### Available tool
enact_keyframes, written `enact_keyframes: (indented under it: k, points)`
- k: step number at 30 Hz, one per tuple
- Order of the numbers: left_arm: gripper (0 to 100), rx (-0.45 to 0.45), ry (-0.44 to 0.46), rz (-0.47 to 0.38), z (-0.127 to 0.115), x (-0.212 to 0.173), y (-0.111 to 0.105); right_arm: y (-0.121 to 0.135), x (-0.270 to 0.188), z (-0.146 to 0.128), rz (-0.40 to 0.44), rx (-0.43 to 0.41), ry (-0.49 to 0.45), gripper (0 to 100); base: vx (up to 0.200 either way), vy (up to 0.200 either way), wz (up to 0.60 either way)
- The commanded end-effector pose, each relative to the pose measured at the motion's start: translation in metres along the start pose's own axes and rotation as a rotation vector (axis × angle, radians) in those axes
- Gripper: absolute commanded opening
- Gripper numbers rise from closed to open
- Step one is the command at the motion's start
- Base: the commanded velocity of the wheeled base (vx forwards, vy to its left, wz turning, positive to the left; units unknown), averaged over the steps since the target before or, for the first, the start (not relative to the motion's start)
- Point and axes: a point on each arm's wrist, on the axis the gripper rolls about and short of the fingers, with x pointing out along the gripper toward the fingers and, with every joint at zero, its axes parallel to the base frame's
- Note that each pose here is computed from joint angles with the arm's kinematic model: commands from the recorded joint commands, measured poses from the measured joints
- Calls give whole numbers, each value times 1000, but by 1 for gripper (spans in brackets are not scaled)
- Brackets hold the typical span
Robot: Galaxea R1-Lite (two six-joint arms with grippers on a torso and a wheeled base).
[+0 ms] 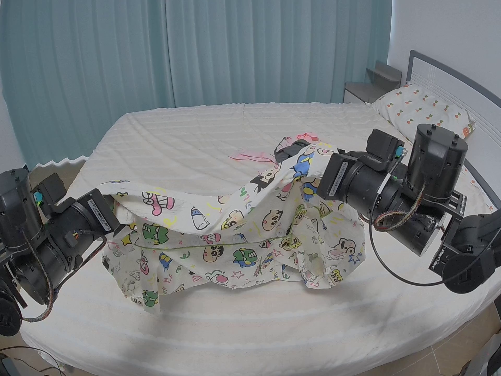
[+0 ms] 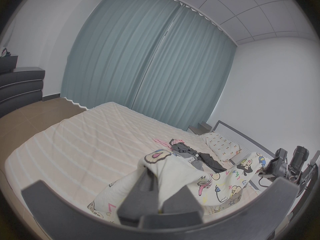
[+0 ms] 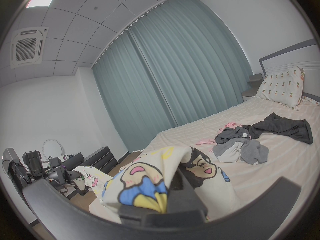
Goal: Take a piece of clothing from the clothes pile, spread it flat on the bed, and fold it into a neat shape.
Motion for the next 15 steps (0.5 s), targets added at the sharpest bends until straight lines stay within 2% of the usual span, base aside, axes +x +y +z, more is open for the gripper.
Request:
enact_keyframes:
  k: [1, 6, 11, 14, 15]
  points:
    - [0, -1, 1, 0, 0, 0, 0, 0, -1, -1, 0, 0, 3, 0, 0, 200, 0]
    - [0, 6, 39, -1, -10, -1, 2, -2, 0, -6, -8, -5, 23, 0, 0, 200, 0]
    - [0, -72, 60, -44, -14, -5, -6, 0, 0, -13, 2, -2, 41, 0, 0, 200, 0]
    - [0, -73, 69, -45, -16, -5, -6, 1, -1, -13, 2, 3, 43, 0, 0, 200, 0]
    - [0, -74, 71, -46, -16, -6, -6, 1, -2, -12, 3, 4, 39, 0, 0, 0, 0]
